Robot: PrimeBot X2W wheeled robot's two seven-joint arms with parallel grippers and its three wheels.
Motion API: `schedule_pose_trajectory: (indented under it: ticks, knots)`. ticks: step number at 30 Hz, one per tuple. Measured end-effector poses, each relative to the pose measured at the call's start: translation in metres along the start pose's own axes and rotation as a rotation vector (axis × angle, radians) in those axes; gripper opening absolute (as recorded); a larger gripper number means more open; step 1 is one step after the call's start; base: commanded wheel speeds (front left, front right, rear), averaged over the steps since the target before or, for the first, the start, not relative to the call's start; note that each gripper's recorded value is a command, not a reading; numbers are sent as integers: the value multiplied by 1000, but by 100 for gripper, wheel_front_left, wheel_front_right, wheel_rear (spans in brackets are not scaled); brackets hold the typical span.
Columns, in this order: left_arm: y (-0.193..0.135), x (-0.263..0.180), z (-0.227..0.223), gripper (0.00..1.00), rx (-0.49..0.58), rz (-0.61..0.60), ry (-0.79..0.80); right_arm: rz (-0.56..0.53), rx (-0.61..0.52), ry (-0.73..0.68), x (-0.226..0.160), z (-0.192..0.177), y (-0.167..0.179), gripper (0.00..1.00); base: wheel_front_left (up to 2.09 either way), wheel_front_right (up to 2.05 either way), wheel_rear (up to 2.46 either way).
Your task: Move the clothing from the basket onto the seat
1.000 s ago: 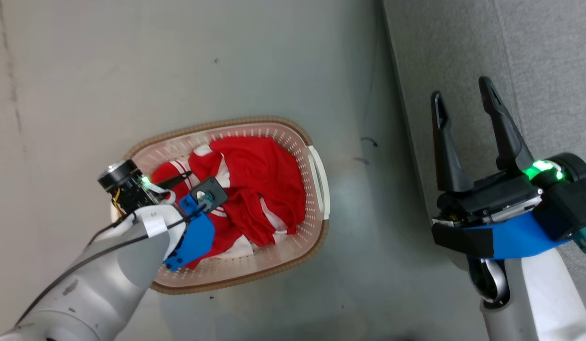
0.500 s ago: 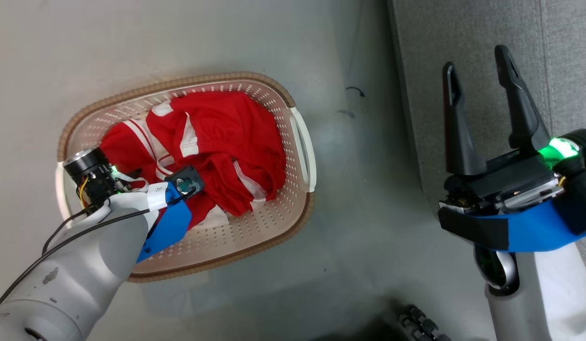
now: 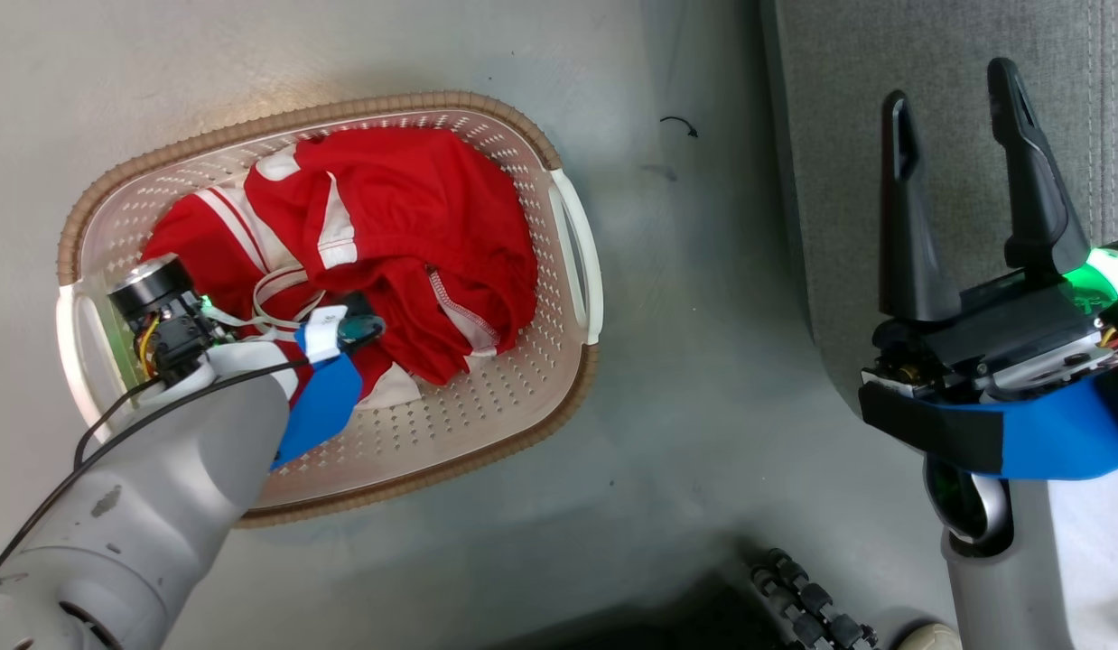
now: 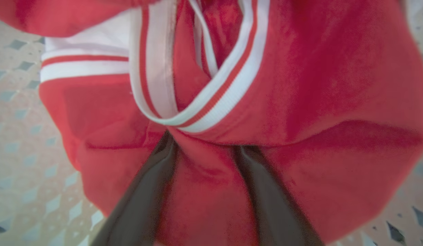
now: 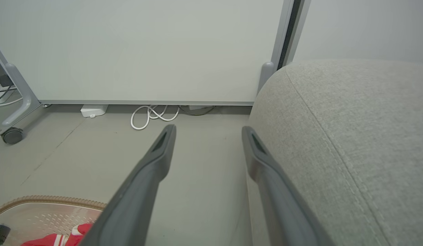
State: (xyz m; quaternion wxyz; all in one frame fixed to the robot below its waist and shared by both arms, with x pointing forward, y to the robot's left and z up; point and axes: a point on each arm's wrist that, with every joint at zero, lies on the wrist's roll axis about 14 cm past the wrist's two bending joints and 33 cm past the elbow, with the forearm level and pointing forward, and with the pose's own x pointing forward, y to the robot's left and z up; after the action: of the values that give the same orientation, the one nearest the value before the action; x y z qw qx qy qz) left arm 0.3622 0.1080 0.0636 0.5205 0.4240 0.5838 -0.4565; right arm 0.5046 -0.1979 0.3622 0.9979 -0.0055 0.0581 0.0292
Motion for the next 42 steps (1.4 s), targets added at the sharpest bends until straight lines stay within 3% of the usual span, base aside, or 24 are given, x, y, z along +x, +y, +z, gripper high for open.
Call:
schedule_pose_trajectory:
  ticks: [1, 6, 12, 17, 30, 42]
  knots:
    - [0, 1, -2, 0, 0, 0, 3, 0, 0, 0, 0, 0, 0, 100, 0, 0, 0]
    - [3, -1, -5, 0, -9, 5, 0, -3, -1, -5, 1, 1, -1, 100, 0, 0, 0]
    - [10, -15, 13, 0, -40, 20, -104, 0, 1, -29, 1, 12, 0, 100, 0, 0, 0]
    - [20, -42, 38, 0, -130, 38, -251, 5, 9, -66, 0, 30, 3, 100, 0, 0, 0]
    - [40, -131, 71, 0, -340, 138, -580, 19, 22, -140, -22, 77, 13, 100, 0, 0, 0]
    - [48, -231, 74, 0, -512, 296, -901, 30, 31, -195, -61, 115, 24, 100, 0, 0, 0]
